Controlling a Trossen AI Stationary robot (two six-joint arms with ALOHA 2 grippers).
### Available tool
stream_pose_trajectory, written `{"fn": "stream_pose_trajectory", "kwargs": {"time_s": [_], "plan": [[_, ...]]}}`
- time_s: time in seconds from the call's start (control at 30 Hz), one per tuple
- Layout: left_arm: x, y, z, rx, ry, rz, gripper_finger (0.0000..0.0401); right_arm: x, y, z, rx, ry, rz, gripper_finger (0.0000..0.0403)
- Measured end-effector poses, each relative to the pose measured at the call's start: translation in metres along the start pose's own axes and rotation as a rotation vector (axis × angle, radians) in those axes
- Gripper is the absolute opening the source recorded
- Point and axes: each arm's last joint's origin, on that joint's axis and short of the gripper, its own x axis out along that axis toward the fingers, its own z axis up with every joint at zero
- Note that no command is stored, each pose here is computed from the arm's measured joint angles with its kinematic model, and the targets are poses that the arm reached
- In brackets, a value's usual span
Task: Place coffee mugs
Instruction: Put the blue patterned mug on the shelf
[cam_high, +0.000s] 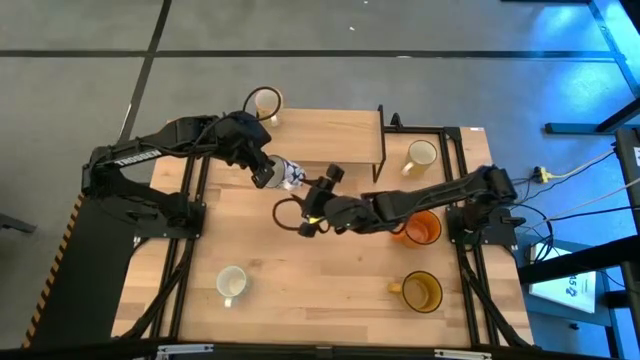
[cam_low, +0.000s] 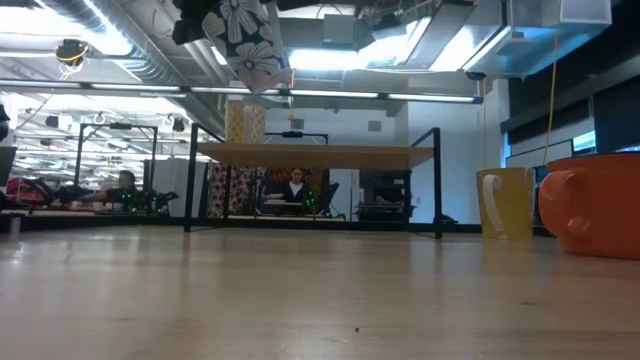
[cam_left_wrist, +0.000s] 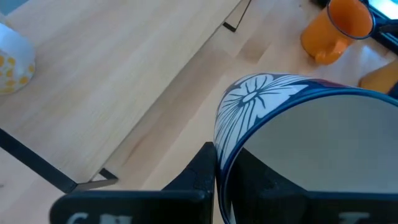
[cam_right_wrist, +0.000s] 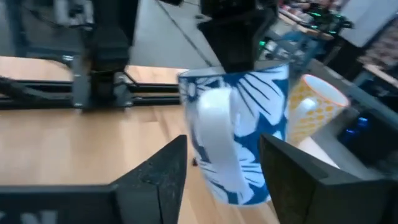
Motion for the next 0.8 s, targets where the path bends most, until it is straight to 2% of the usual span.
{"fn": "stream_pose_trajectory", "kwargs": {"time_s": [0.13, 0.27, 0.37, 0.57, 0.7, 0.8], "plan": [[0.0, 0.0, 0.0, 0.015, 0.0, -0.001, 0.0017, 0.01, 0.006, 0.0, 0.019, -0.014, -0.067, 0.0153], [0.0, 0.001, 0.0, 0.013, -0.001, 0.0, 0.0017, 0.019, 0.01, -0.003, 0.038, -0.031, -0.064, 0.0133], [0.0, 0.003, 0.001, 0.011, 0.003, 0.0, 0.0017, 0.021, 0.013, -0.006, 0.028, -0.02, -0.117, 0.0116], [0.0, 0.003, 0.001, 0.012, 0.005, 0.002, 0.0017, 0.023, 0.011, -0.006, 0.011, -0.023, -0.101, 0.0045], [0.0, 0.003, 0.001, 0.009, 0.006, 0.005, 0.002, 0.024, 0.011, -0.006, 0.013, -0.024, -0.086, 0.004], [0.0, 0.003, 0.001, 0.01, 0.0, 0.005, 0.0038, 0.024, 0.011, -0.006, 0.028, -0.026, -0.088, 0.004]]}}
